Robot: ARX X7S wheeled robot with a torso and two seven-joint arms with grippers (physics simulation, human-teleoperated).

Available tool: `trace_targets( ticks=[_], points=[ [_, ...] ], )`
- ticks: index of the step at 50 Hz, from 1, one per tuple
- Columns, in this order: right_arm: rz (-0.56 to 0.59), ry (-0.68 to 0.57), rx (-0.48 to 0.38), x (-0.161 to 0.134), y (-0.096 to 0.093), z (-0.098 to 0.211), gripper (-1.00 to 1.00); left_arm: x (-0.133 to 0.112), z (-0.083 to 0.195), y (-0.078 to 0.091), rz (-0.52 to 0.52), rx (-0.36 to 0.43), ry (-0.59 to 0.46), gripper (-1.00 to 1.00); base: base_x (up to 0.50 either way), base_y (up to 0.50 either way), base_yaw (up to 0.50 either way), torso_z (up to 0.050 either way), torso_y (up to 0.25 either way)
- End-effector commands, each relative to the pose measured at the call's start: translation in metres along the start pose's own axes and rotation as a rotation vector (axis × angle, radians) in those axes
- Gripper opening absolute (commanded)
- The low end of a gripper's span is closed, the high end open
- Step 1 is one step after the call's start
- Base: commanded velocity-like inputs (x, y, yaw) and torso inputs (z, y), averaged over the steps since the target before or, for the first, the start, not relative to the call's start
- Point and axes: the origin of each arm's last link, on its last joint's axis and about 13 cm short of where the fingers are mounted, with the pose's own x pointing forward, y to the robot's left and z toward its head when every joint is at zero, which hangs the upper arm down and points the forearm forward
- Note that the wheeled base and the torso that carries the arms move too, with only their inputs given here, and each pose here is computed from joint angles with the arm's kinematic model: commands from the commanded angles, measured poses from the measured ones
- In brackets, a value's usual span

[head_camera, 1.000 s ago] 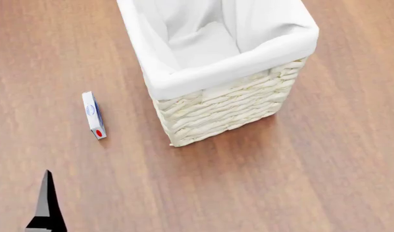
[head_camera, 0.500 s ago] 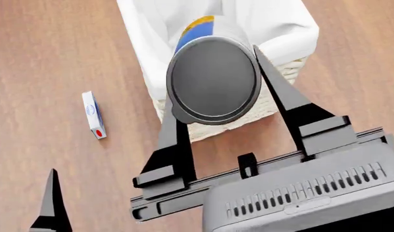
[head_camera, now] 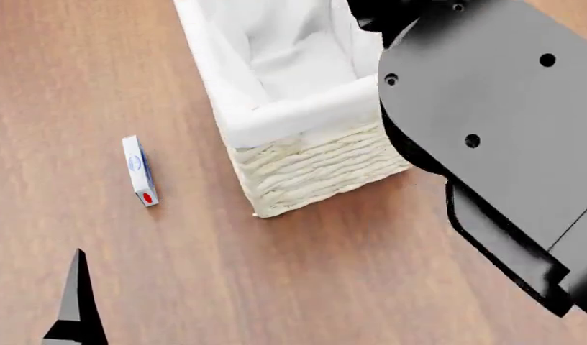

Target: Pick up the alphabet soup and the cream cheese box, and put them in the basket.

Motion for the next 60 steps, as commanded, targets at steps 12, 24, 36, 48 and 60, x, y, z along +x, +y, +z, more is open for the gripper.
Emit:
trace_targets(
  ticks=[12,24,36,48,60],
  points=[
    [0.014,0.376,0.281,0.083,-0.049,-0.040,-1.00,0.000,0.000,-0.001,-0.007,-0.011,0.001,1.00,0.00,0.00,0.00,0.000,0.000],
    [0.044,0.442,0.229,0.087,-0.050,-0.043,-1.00,-0.003,0.001,-0.001,-0.004,-0.013,-0.002,1.00,0.00,0.00,0.00,0.000,0.002],
    [0.058,0.466,0.232,0.079,-0.044,-0.056,-1.00,-0.003,0.000,-0.001,-0.007,-0.016,0.001,1.00,0.00,0.00,0.00,0.000,0.000],
    [0.093,0.509,0.241,0.068,-0.035,-0.073,-1.00,-0.002,0.001,0.002,0.002,-0.013,-0.002,1.00,0.00,0.00,0.00,0.000,0.001],
    [0.104,0.531,0.246,0.059,-0.032,-0.083,-1.00,-0.003,0.000,0.001,-0.001,-0.010,-0.002,1.00,0.00,0.00,0.00,0.000,0.001]
  ],
)
